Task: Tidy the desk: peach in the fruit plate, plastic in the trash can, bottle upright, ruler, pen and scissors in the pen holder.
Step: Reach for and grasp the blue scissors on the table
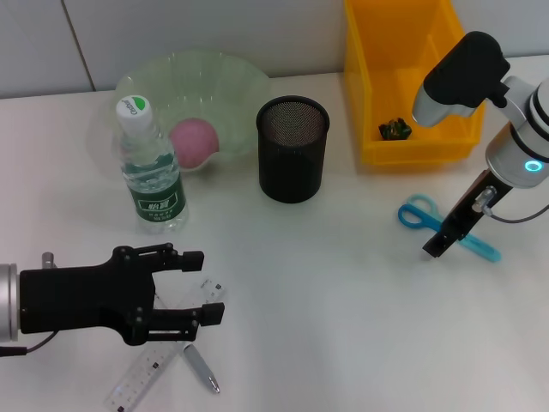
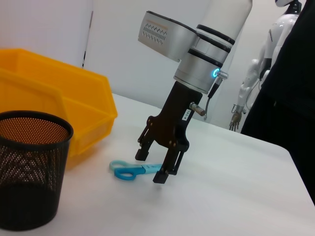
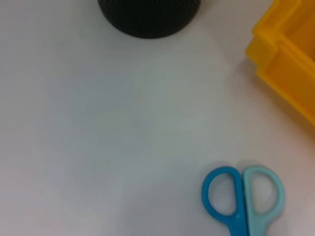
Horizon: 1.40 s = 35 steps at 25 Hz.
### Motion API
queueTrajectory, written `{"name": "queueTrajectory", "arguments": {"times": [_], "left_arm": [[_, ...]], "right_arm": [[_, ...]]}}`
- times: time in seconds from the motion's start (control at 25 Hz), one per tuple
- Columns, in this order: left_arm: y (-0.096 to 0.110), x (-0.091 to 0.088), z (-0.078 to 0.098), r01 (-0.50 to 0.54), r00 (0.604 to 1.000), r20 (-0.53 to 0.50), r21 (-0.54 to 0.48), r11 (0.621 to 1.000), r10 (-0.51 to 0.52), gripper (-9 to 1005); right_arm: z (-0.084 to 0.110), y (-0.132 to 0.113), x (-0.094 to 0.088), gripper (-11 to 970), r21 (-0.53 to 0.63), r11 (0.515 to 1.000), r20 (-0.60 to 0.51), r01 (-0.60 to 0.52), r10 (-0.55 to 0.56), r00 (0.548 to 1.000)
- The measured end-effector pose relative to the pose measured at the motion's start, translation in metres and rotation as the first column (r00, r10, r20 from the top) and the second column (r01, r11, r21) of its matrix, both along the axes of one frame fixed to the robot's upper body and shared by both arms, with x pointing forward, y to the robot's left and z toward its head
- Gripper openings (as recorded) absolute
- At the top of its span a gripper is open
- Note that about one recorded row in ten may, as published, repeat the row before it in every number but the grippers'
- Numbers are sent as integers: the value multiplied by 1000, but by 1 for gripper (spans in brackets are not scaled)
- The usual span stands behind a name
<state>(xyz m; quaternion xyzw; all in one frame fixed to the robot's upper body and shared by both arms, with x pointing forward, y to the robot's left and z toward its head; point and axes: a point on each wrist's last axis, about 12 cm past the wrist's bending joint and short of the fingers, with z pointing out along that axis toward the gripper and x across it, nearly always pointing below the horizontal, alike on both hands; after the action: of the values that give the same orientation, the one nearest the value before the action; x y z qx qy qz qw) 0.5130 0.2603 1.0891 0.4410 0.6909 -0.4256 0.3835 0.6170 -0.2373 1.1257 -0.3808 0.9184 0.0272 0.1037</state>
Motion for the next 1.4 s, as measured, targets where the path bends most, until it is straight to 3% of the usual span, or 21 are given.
{"name": "queueTrajectory", "arguments": {"times": [1.28, 1.4], "left_arm": [[-3, 1, 1, 10, 1000, -6, -6, 1000, -10, 815], [-3, 1, 1, 8, 1000, -6, -6, 1000, -8, 816]], "right_arm": [[-5, -2, -2, 641, 14, 1000, -12, 10, -10, 1000], [-6, -3, -2, 433, 16, 1000, -11, 13, -13, 1000]]}}
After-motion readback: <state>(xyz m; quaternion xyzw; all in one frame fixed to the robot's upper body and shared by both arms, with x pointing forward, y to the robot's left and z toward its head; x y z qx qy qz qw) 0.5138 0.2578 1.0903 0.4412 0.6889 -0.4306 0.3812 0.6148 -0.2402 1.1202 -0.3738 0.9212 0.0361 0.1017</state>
